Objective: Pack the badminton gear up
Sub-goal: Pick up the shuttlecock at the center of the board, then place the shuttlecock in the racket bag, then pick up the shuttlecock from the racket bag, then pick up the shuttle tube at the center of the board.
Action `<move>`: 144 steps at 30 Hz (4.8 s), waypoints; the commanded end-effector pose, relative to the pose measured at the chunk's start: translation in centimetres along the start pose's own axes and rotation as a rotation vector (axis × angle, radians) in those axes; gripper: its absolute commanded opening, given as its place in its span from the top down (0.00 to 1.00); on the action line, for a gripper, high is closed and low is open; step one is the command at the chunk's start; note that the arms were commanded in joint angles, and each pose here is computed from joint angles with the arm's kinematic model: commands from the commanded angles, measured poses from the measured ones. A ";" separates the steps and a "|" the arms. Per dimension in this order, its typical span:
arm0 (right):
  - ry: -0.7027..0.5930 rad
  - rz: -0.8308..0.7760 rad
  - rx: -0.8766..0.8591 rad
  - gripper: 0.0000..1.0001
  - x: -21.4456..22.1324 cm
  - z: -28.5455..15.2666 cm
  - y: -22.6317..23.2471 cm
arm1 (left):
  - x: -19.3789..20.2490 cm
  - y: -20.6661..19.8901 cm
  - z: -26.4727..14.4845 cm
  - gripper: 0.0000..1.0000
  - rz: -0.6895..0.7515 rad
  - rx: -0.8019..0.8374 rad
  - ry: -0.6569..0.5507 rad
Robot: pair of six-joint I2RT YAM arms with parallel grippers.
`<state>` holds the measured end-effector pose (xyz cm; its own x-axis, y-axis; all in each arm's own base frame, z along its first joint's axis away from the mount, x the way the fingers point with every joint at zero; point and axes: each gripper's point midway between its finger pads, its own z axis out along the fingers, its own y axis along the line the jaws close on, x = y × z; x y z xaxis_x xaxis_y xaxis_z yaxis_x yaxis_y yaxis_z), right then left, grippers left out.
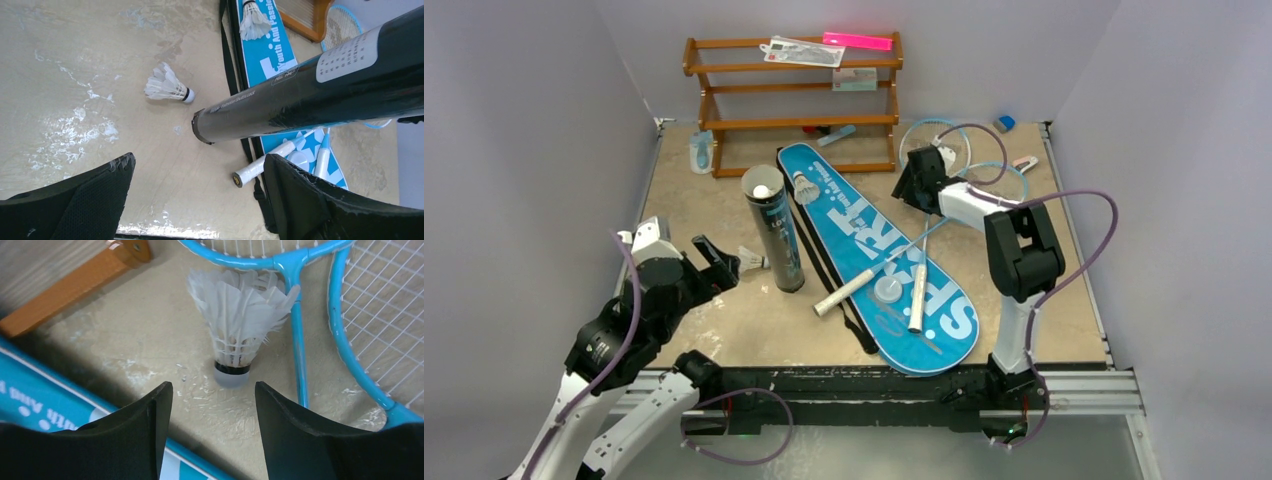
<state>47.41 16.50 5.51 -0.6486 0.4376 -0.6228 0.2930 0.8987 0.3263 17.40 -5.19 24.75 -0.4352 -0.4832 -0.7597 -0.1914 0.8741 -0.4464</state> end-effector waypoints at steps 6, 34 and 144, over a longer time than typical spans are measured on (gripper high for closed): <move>-0.032 0.055 0.072 0.41 -0.8 2.0 -0.3 | -2.6 -0.6 -0.5 0.02 -0.026 0.032 -0.120; 0.205 -0.787 -0.753 0.66 12.5 -15.0 9.6 | -1.1 -5.2 -2.8 0.05 0.152 0.337 -0.015; -0.255 -0.610 -0.880 0.72 6.8 -31.0 8.3 | 0.4 -10.7 5.9 0.00 0.723 0.617 -0.382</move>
<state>24.32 26.20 26.21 -0.3188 0.0278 -0.9474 -0.6820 0.6874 0.2497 23.82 -14.16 23.95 -0.0403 0.1313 -0.9905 0.5283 0.8442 0.0904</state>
